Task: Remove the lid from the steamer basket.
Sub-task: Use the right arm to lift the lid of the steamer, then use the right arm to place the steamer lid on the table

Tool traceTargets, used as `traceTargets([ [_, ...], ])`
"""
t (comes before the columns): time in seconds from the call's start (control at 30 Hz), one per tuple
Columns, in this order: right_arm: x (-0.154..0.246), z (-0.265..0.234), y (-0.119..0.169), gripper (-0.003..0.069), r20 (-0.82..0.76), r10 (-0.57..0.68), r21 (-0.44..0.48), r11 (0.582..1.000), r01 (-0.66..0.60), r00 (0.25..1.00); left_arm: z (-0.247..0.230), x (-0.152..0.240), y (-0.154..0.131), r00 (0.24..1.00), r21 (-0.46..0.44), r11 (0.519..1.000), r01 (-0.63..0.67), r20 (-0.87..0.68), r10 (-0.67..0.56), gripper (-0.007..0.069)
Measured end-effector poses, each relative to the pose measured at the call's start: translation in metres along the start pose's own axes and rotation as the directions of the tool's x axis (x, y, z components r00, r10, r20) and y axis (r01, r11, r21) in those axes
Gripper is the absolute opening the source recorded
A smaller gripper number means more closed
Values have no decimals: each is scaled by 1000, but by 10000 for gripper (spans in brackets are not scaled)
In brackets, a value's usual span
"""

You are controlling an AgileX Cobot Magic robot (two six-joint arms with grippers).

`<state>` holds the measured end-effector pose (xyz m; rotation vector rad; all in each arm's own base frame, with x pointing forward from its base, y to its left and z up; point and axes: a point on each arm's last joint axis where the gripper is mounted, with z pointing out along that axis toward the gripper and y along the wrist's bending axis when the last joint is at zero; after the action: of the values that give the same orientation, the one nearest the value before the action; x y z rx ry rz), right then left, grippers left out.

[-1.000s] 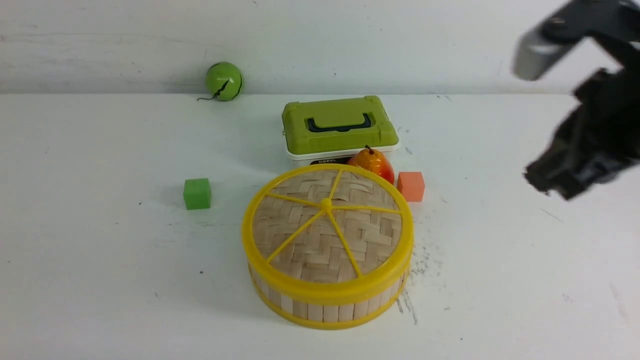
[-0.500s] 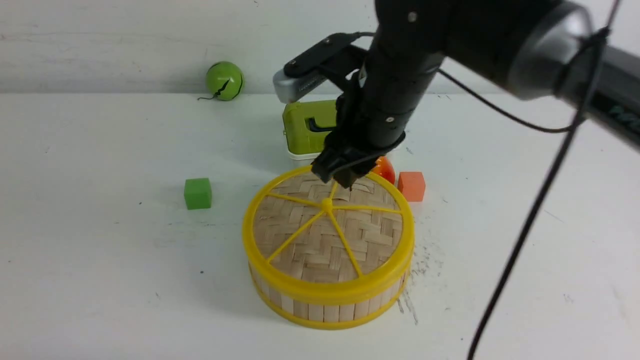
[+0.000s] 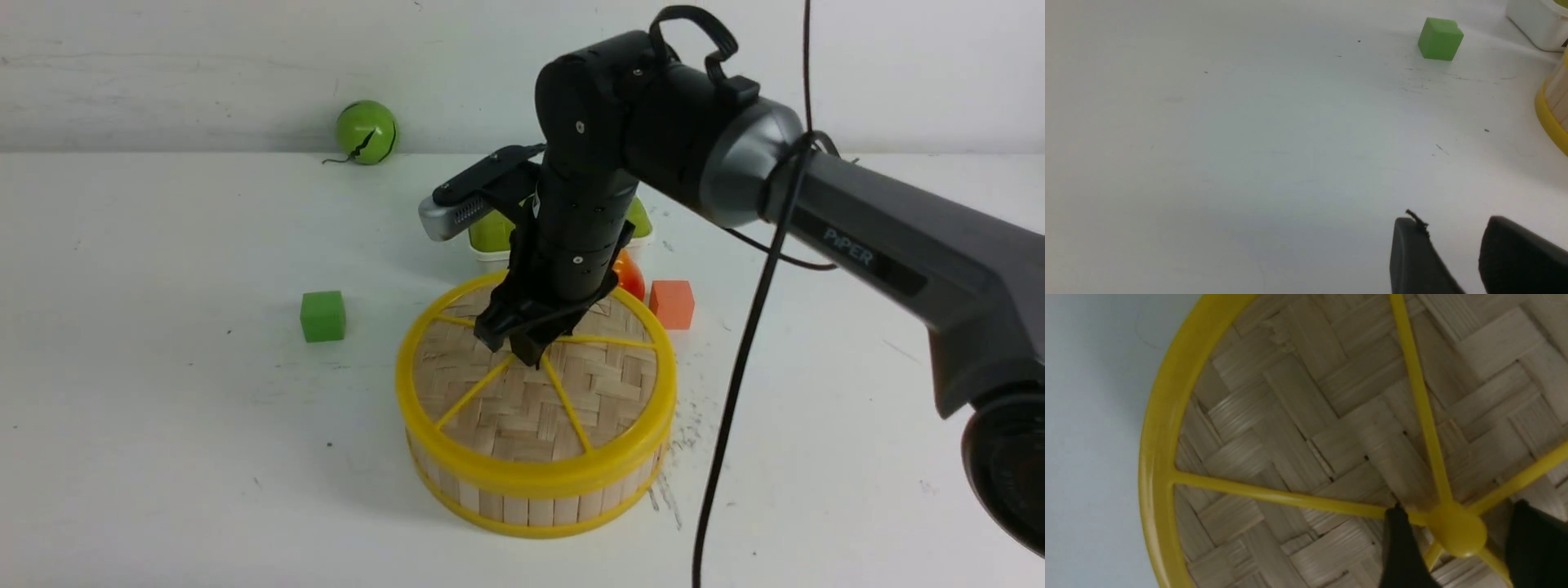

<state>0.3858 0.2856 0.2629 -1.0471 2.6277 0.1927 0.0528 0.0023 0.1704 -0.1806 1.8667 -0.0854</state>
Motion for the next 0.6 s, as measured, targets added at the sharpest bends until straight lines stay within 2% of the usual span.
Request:
traceTargets([
  [0.13, -2, -1, 0, 218, 13, 1, -1, 1000, -1, 1000, 0, 0, 0, 1000, 0, 1000, 0, 0, 0, 239],
  [0.2, -2, -1, 0, 188, 15, 2, -4, 1000, -2, 1000, 0, 0, 0, 1000, 0, 1000, 0, 0, 0, 239],
  [0.27, -2, -1, 1, 105, 15, 2, -7, 1000, -1, 1000, 0, 0, 0, 1000, 0, 1000, 0, 0, 0, 239],
  [0.5, -2, -16, 1, 105, 36, -1, -4, 1000, 1, 999, 0, 0, 0, 1000, 0, 1000, 0, 0, 0, 239],
  [0.6, 1, -64, -2, 105, 122, -9, 38, 999, 4, 992, 0, 0, 0, 1000, 0, 1000, 0, 0, 0, 239],
])
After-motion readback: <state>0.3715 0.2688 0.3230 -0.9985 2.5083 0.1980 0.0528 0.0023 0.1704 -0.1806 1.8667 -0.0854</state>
